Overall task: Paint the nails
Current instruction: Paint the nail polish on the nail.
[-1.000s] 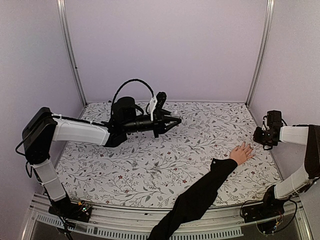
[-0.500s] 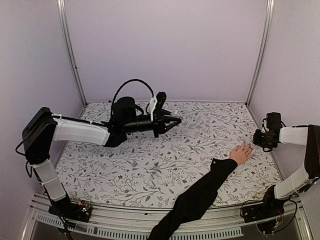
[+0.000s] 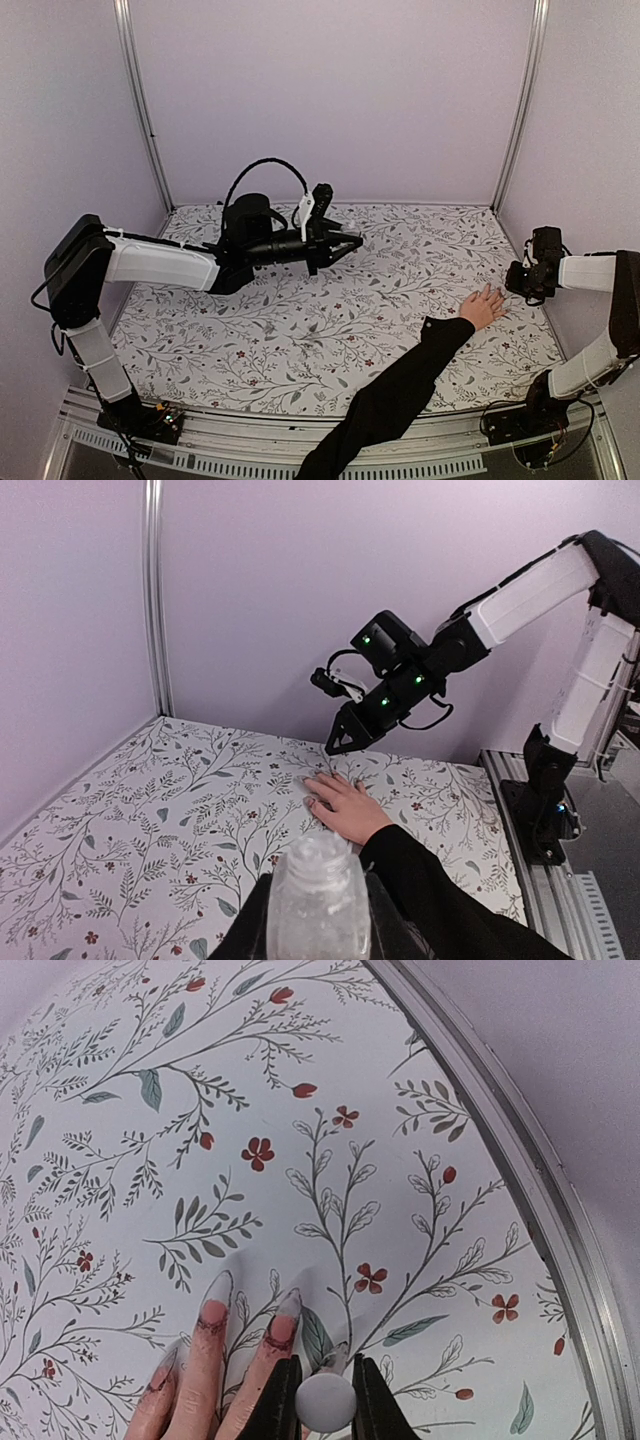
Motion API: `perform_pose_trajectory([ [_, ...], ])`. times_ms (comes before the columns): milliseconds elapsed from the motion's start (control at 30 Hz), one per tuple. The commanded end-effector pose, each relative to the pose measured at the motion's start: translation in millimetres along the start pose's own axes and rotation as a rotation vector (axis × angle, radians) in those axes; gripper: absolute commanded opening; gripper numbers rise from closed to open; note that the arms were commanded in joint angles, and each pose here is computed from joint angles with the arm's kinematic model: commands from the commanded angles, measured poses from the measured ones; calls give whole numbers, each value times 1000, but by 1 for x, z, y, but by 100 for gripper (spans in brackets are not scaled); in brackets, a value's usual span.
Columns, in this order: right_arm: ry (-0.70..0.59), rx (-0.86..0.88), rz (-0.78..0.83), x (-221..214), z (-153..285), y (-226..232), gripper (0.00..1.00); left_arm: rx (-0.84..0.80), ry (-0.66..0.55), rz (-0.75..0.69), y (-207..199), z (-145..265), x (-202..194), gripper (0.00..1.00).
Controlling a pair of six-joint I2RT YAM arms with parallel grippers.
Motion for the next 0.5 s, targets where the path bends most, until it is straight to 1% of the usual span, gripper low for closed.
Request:
perform_pose_trajectory([
  [0,-21,-2,-12,2,0,-2,0,14,-32,-15,7,0,5,0],
  [467,-29,1,-10,7,-3,0,0,15,-31,-15,7,1,5,0],
])
Point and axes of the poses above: each gripper's point midway between its finger pads, its own z axis back along the fingers, its own y axis along the line the jaws close on, x = y × z, the point moved 3 cm from there along z, back along the fingers, and after that the axes turned 4 degrees about -z, right-handed, at the moved point
